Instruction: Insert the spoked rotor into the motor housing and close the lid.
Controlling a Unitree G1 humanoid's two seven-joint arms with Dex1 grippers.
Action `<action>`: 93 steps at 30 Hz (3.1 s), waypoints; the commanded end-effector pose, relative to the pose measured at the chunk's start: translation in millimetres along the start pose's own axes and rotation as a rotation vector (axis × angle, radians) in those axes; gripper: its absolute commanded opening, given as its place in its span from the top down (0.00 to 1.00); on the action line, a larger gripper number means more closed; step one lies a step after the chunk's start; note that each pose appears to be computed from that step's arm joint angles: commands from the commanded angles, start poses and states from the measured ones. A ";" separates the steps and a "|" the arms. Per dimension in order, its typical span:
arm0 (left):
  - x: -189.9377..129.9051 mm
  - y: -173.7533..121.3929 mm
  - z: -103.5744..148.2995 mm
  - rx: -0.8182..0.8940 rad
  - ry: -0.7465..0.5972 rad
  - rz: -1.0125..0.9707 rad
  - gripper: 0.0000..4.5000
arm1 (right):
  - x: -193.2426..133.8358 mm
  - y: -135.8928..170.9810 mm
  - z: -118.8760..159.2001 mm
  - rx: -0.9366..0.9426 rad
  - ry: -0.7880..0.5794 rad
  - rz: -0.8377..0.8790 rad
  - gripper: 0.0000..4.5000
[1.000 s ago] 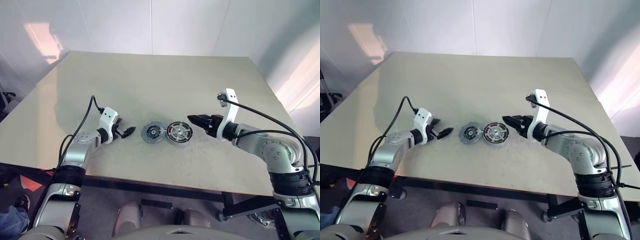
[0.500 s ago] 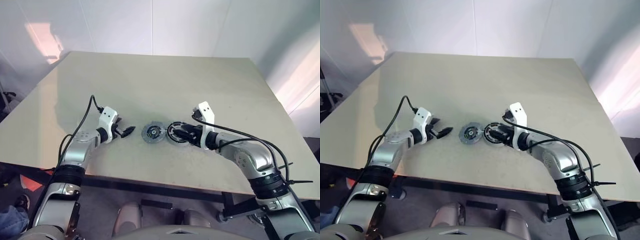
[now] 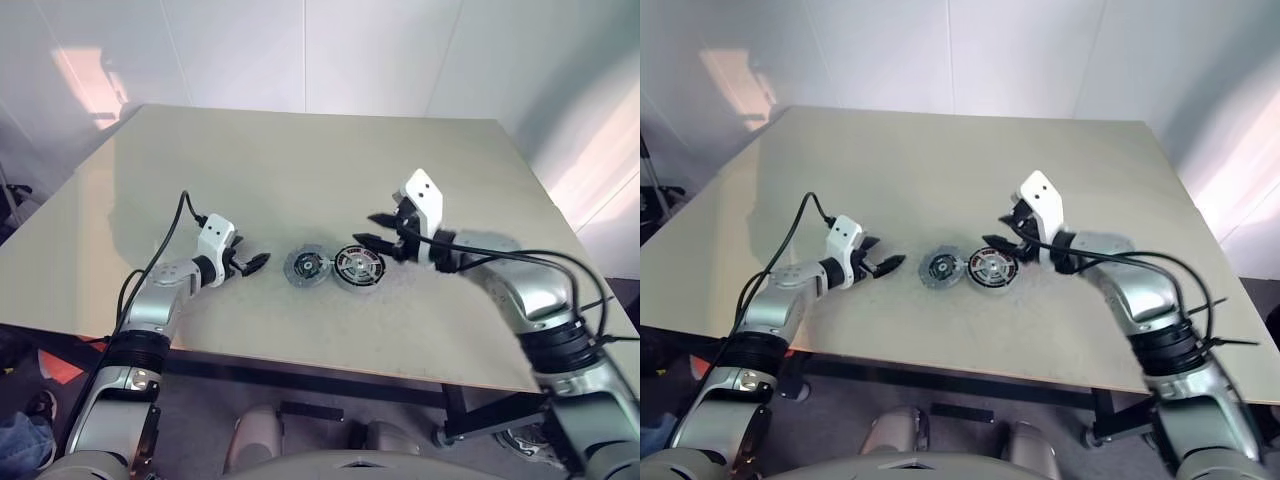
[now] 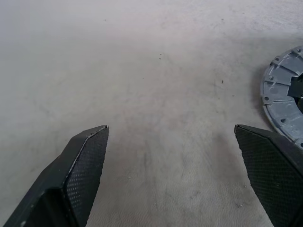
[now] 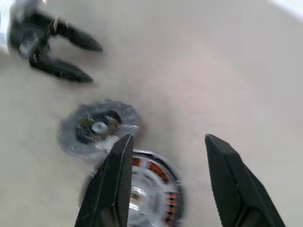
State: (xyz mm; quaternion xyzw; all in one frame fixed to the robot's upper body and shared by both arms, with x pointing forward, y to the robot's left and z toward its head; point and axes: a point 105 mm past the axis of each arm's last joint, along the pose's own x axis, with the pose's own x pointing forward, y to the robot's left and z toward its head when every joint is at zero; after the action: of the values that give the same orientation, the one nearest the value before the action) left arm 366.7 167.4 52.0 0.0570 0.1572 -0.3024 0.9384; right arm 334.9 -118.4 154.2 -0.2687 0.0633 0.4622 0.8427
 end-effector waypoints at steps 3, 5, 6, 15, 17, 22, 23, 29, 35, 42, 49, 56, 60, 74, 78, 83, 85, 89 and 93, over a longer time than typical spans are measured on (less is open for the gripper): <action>3.3 1.1 15.5 0.031 -0.045 0.001 0.00 | -1.7 8.1 12.4 -0.459 0.088 0.215 0.41; 3.7 0.8 15.5 0.029 -0.046 0.001 0.00 | 0.5 11.6 11.7 -0.540 0.108 0.276 0.41; 3.6 1.0 15.0 0.027 -0.047 0.004 0.00 | 1.8 14.8 9.4 -0.566 0.117 0.308 0.41; -1.8 5.1 9.2 0.018 -0.042 0.025 0.00 | 1.8 24.5 -22.6 -0.718 0.218 0.438 0.54; -1.4 5.0 9.3 0.019 -0.042 0.026 0.00 | -2.0 23.5 -29.2 -0.750 0.250 0.459 0.54; -0.6 4.2 9.3 0.019 -0.042 0.023 0.00 | -7.1 19.8 -36.1 -0.785 0.286 0.473 0.54; -0.4 3.9 9.2 0.019 -0.041 0.022 0.00 | -6.5 18.5 -37.7 -0.789 0.291 0.470 0.54; 0.1 2.6 9.0 0.020 -0.043 0.019 0.00 | 4.0 10.7 -62.0 -0.815 0.349 0.458 0.54; -2.8 4.1 7.9 0.023 -0.042 0.025 0.00 | 13.5 10.7 -77.3 -0.810 0.365 0.466 0.54; -3.5 6.4 7.8 0.025 -0.037 0.031 0.00 | 17.3 10.7 -73.1 -0.832 0.339 0.464 0.54; -1.6 5.5 8.0 0.023 -0.038 0.027 0.00 | 25.4 14.1 -64.1 -0.867 0.302 0.459 0.54; -1.4 5.5 6.2 0.019 -0.034 0.030 0.00 | 32.9 22.2 -57.6 -0.909 0.269 0.483 0.54; -2.4 5.4 4.8 0.016 -0.033 0.031 0.00 | 37.2 26.9 -52.5 -0.929 0.249 0.496 0.54; -2.8 3.1 1.3 0.009 -0.032 0.034 0.00 | 34.4 15.4 -46.8 -0.860 0.257 0.450 0.79; -2.4 1.6 0.1 0.004 -0.033 0.034 0.00 | 29.6 29.1 -40.2 -0.605 0.238 0.477 0.80; -2.9 0.2 -1.9 -0.002 -0.032 0.036 0.00 | 26.5 33.8 -38.8 -0.382 0.283 0.454 0.80; -3.4 -0.2 -2.7 -0.003 -0.030 0.036 0.00 | 27.8 36.0 -37.7 -0.318 0.292 0.439 0.80; -4.0 1.1 -2.7 -0.003 -0.028 0.039 0.00 | 32.9 44.3 -37.4 -0.242 0.305 0.410 0.80; -5.2 2.7 -2.0 0.001 -0.026 0.041 0.00 | 41.4 52.1 -34.1 -0.149 0.308 0.377 0.80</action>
State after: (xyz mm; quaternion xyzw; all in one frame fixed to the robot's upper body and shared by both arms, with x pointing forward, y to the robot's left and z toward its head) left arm 361.1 170.9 41.2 0.0500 0.1608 -0.2846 0.9437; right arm 329.6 -96.8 95.2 -0.4020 0.2014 0.5485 0.7049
